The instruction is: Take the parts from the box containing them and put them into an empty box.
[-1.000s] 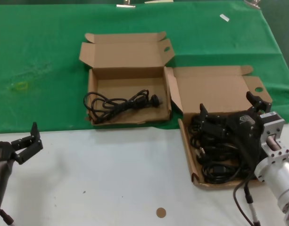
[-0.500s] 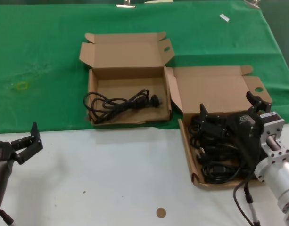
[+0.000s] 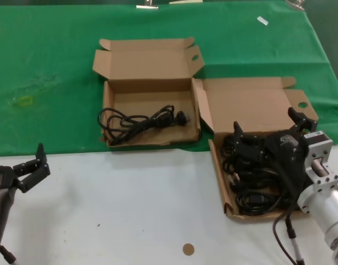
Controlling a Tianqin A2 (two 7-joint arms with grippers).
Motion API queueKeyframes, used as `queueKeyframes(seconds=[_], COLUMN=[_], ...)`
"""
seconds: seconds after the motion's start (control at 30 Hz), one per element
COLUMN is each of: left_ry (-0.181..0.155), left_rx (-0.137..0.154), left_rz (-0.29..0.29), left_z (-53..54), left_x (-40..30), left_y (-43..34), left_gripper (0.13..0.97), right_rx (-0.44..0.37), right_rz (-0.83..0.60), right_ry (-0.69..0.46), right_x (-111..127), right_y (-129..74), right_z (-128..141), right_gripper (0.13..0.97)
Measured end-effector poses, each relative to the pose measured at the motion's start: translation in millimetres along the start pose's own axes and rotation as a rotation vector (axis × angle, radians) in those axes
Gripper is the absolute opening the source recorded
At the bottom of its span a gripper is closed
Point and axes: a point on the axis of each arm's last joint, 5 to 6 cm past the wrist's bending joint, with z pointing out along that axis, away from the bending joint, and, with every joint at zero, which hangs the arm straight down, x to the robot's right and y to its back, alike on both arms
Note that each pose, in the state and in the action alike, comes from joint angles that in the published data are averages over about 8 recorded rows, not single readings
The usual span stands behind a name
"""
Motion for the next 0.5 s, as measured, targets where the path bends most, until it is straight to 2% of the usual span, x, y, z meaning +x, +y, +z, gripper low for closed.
queueKeyframes(seconds=[0.5], left_ry=[0.000], left_rx=[0.000], left_rz=[0.000], left_z=[0.0], left_x=[0.0], left_y=[0.0], left_gripper=[0.966], right_rx=[0.000], right_rz=[0.000], right_ry=[0.000], right_x=[0.0], right_y=[0.0], right_z=[0.0], right_gripper=[0.966])
